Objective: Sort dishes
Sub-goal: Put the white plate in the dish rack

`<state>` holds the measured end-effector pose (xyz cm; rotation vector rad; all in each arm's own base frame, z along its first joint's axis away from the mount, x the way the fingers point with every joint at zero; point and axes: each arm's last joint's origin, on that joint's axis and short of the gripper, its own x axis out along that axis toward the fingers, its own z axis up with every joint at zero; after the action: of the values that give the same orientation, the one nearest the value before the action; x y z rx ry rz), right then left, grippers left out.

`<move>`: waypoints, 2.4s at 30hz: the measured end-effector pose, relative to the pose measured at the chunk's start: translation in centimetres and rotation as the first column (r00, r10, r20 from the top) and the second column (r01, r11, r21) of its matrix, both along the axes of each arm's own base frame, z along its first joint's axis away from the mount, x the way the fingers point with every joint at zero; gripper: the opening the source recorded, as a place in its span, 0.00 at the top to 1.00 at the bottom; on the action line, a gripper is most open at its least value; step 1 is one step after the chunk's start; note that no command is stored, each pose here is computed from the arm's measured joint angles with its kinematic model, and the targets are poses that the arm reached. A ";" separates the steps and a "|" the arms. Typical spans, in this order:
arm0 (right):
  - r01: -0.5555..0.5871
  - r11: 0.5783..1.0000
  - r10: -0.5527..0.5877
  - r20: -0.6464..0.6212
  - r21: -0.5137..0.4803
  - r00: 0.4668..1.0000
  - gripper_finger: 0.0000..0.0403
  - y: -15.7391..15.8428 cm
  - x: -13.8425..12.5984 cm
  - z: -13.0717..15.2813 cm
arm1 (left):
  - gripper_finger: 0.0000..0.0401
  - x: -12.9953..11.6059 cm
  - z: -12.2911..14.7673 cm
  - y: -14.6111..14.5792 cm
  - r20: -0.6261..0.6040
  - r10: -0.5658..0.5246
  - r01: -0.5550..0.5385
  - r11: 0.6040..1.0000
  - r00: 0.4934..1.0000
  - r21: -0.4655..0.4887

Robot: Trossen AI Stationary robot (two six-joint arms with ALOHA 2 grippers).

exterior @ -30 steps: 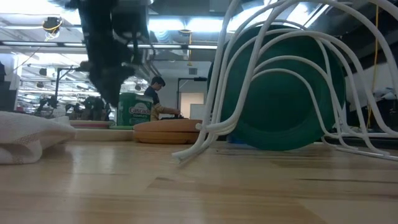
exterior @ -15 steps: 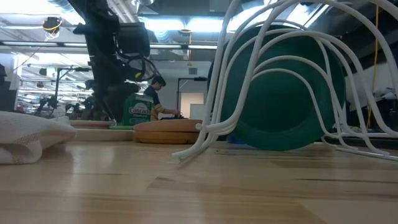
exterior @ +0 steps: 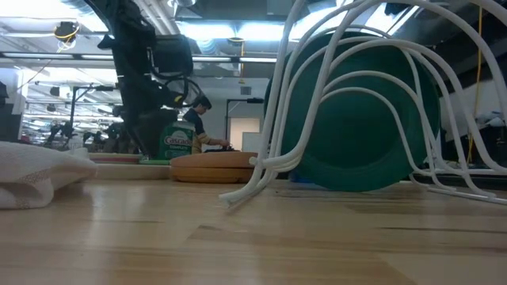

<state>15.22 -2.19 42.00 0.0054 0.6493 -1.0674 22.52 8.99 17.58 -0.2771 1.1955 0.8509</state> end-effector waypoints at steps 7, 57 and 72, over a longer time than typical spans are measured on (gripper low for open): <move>-0.019 0.999 0.019 0.000 0.028 1.000 0.65 0.1 0.1 -0.1 | 0.59 0.2 -1.2 0.0 -0.049 -0.003 0.002 1.000 0.999 -0.010; -0.015 0.998 0.014 0.020 0.054 1.000 0.65 0.1 0.1 -0.2 | 0.99 1.4 -1.8 -0.6 -0.200 -0.022 0.054 0.986 0.980 0.155; -0.016 0.998 0.015 0.024 0.060 1.000 0.65 0.1 0.1 -0.2 | 1.00 -0.2 4.1 -3.6 0.125 -0.020 -0.006 0.979 0.992 0.204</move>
<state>15.34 -2.06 41.83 0.0647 0.6592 -1.0311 22.28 5.38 21.72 -0.1566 0.9821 0.9287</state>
